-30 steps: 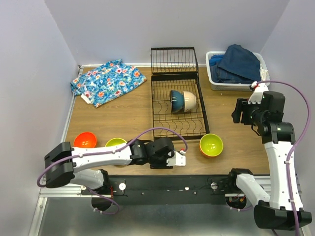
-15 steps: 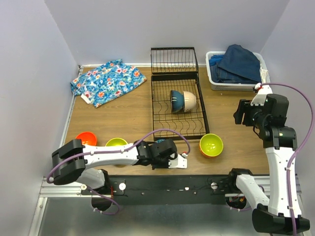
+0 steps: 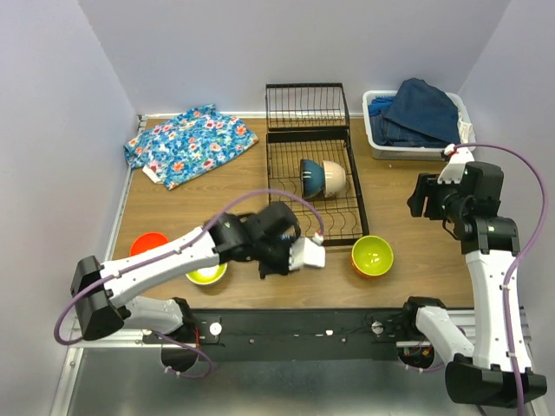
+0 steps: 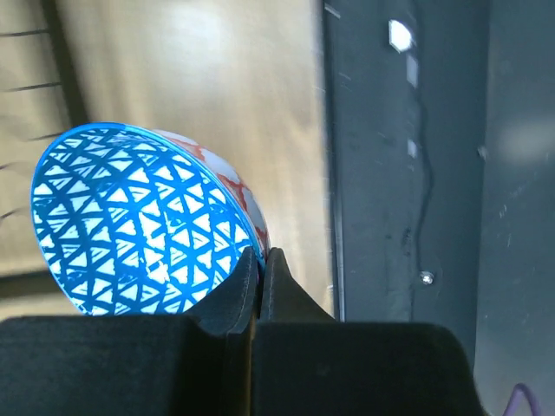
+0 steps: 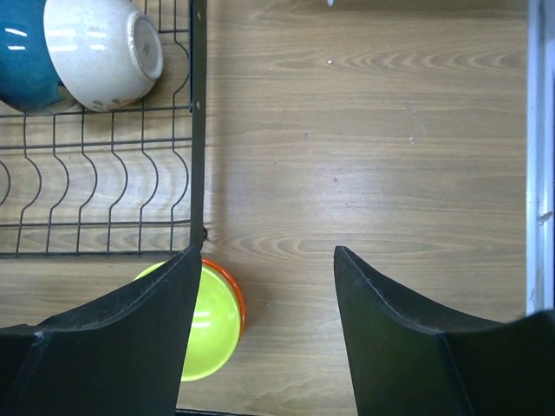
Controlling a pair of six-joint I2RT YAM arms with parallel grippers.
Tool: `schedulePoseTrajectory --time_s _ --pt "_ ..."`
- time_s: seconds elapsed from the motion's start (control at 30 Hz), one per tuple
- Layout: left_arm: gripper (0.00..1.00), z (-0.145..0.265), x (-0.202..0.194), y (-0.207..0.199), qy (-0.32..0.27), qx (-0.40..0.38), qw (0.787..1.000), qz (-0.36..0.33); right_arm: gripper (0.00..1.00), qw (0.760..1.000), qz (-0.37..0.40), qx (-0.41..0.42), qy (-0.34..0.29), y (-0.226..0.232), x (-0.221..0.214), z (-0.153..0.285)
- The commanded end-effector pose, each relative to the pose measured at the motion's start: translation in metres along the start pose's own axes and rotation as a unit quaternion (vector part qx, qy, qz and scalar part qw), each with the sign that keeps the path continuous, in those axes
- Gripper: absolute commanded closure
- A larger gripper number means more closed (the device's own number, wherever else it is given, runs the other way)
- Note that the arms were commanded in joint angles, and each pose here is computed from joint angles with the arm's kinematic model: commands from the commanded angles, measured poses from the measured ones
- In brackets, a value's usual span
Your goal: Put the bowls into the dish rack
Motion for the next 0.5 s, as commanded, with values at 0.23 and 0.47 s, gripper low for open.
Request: schedulePoseTrajectory --time_s 0.23,0.47 --pt "1.00 0.088 0.043 0.162 -0.213 0.151 0.944 0.202 0.27 0.998 -0.028 0.053 0.019 0.006 -0.002 -0.046" --pt "1.00 0.109 0.048 0.251 -0.349 0.161 0.855 0.348 0.26 0.998 -0.007 0.023 0.051 -0.008 0.006 -0.068"
Point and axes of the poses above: each gripper's point midway between its finger pads, its own z axis back along the fingers, its own y axis along the line the jaws close on, x = y × z, the point moved 6 cm from there along z, back along the fingers, and after that the axes turned 2 degrees about z, right-handed, at the moved point
